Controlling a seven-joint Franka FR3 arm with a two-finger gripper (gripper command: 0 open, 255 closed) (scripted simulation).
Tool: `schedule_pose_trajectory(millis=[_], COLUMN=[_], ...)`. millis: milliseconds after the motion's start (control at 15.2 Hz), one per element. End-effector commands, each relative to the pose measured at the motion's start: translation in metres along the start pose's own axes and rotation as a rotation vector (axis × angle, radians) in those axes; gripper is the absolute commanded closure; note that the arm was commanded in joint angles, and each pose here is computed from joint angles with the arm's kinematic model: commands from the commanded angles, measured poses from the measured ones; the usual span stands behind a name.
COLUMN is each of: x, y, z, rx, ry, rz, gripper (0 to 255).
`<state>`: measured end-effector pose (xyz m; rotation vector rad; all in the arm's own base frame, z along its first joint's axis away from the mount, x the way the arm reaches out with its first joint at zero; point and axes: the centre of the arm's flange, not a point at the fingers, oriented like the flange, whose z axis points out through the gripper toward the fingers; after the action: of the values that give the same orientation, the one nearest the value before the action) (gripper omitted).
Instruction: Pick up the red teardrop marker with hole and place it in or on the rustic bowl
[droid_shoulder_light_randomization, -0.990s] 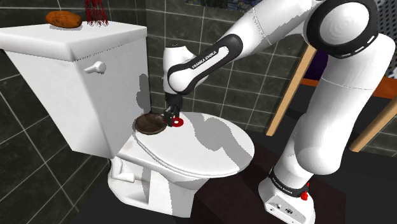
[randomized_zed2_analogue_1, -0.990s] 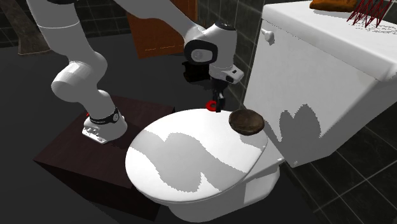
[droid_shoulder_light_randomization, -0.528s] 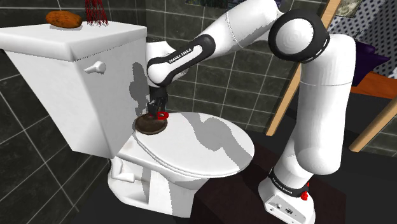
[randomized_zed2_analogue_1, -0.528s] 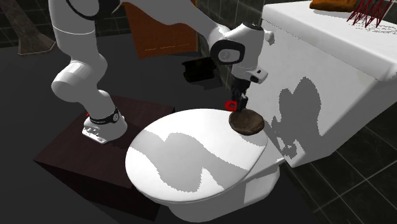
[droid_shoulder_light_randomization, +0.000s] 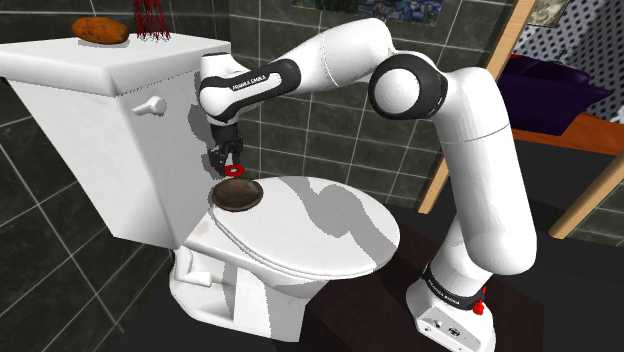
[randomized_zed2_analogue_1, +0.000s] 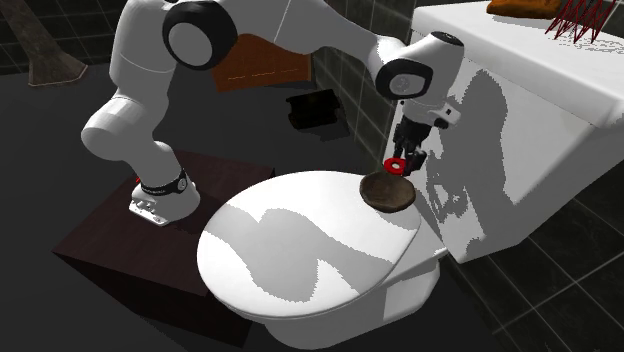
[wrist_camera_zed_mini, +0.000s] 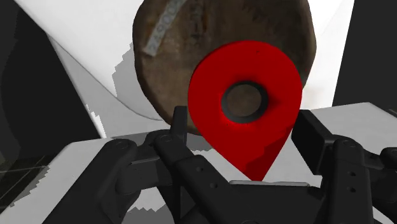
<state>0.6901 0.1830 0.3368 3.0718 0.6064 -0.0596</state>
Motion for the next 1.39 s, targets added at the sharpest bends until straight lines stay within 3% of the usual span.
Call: schedule_pose_trajectory(millis=[0, 792, 1254, 1320], x=[0.011, 0.013, 0.014, 0.018], y=[0.002, 0.002, 0.002, 0.007], z=[0.017, 0.079, 0.079, 0.083], rx=[-0.003, -0.003, -0.003, -0.005], ry=[0.029, 0.029, 0.029, 0.029], rz=[-0.001, -0.001, -0.001, -0.001], gripper=[255, 255, 255, 0])
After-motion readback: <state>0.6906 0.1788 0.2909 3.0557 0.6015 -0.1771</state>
